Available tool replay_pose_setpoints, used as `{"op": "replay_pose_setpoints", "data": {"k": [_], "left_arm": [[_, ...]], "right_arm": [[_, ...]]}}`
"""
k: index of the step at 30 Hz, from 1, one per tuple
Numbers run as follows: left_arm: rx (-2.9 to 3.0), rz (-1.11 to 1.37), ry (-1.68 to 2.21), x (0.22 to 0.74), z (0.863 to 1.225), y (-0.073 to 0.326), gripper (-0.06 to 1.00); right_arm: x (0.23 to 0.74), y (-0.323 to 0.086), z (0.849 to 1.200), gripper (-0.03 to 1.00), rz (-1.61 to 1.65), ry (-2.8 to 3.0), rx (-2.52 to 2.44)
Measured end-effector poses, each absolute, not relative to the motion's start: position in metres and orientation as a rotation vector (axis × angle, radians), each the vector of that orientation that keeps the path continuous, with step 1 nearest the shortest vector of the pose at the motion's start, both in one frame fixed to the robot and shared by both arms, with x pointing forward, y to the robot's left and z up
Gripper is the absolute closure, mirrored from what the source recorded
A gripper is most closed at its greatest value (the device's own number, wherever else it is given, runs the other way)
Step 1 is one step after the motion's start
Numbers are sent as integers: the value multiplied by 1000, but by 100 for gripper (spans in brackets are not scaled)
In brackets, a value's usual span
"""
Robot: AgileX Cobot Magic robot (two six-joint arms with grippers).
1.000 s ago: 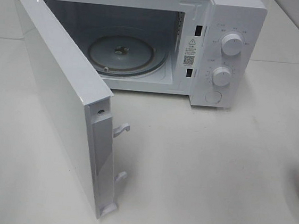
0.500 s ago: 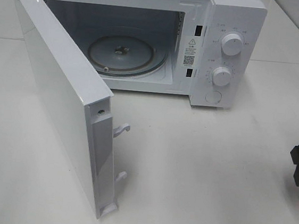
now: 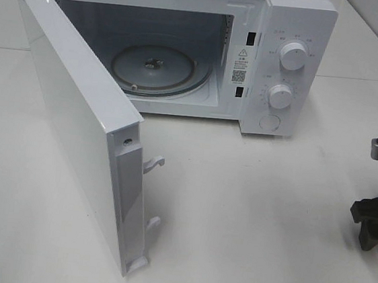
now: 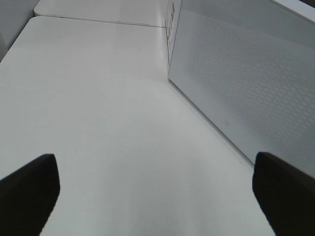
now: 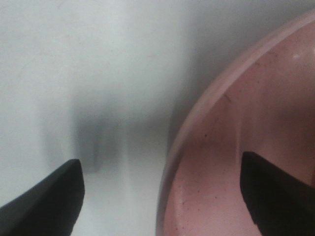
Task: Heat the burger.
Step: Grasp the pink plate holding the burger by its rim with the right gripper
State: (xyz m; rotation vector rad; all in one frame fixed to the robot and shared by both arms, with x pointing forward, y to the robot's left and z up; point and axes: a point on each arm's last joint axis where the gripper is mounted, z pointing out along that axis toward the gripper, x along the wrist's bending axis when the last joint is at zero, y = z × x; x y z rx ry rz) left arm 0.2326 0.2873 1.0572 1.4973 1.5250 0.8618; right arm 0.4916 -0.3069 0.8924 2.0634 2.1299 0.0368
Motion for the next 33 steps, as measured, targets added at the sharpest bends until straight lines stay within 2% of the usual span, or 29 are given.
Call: {"op": "replay_pose_setpoints", "data": {"k": [33], "left_arm": [[1497,862,1525,233,1057,287,-5]], "right_arm": [[493,-313,881,20,19,2115,2090]]}}
